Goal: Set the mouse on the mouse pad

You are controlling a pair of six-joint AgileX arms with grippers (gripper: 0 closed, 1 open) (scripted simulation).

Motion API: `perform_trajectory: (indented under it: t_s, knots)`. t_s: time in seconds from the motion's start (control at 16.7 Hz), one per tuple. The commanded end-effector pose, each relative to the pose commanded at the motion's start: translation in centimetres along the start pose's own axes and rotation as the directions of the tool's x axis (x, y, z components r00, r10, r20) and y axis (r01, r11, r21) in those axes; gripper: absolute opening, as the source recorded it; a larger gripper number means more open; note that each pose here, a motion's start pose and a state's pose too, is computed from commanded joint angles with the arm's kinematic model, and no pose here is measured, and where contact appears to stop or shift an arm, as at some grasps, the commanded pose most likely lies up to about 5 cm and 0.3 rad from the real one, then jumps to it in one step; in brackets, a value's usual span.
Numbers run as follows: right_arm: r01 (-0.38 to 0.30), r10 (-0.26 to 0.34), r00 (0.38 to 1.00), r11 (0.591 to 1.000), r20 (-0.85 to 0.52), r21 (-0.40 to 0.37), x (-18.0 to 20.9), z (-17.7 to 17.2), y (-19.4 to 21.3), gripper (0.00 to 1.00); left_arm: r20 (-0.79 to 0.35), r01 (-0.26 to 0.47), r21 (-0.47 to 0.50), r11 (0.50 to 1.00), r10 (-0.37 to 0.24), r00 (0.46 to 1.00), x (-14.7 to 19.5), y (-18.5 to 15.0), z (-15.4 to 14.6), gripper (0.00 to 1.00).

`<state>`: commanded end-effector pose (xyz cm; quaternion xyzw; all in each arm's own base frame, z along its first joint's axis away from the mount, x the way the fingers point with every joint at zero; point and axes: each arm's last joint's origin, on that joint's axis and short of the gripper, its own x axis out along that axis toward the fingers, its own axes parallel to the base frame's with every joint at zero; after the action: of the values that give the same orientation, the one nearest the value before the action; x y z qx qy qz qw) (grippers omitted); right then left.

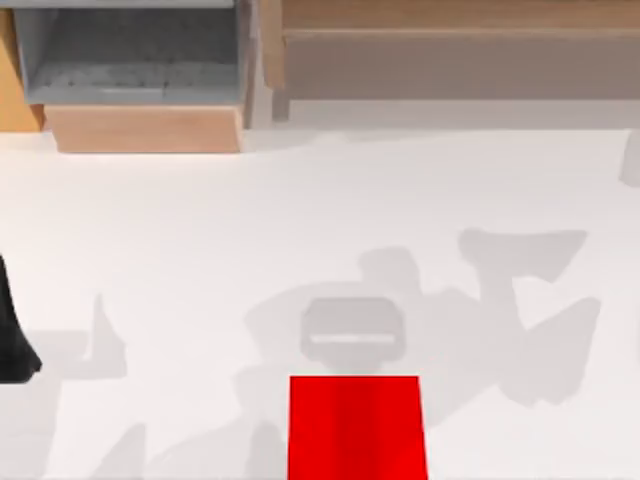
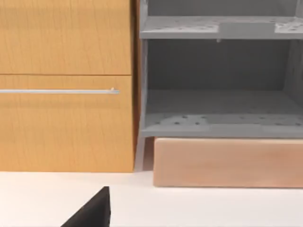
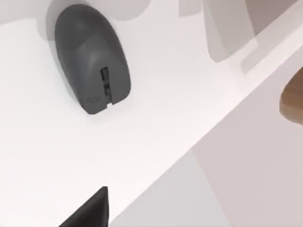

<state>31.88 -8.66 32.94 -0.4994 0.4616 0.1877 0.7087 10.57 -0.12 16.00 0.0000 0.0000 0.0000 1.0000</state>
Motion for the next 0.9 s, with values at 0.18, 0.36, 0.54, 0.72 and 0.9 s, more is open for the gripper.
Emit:
perform_trajectory:
  t_s: [0.18,0.36,0.54,0.72,0.9]
  knots:
    - [-0.226,0.221,0.974,0.966,-0.05,-0.124,6.3,0.2,-2.3,1.0,0.0,0.0,0.0,1.0,0.0,1.0,0.0,0.0,0.0,1.0]
    - [-0.394,0.387,0.919,0.895,-0.074,-0.207,12.0,0.4,-3.2,1.0,0.0,0.0,0.0,1.0,0.0,1.0,0.0,0.0,0.0,1.0]
    - [-0.48,0.477,0.875,0.836,-0.079,-0.266,15.9,0.7,-3.5,1.0,0.0,0.0,0.0,1.0,0.0,1.0,0.0,0.0,0.0,1.0]
    - [-0.521,0.523,0.849,0.803,-0.078,-0.29,18.1,1.0,-3.4,1.0,0.0,0.0,0.0,1.0,0.0,1.0,0.0,0.0,0.0,1.0]
    - [-0.528,0.53,0.844,0.798,-0.078,-0.29,18.4,1.1,-3.4,1.0,0.0,0.0,0.0,1.0,0.0,1.0,0.0,0.0,0.0,1.0]
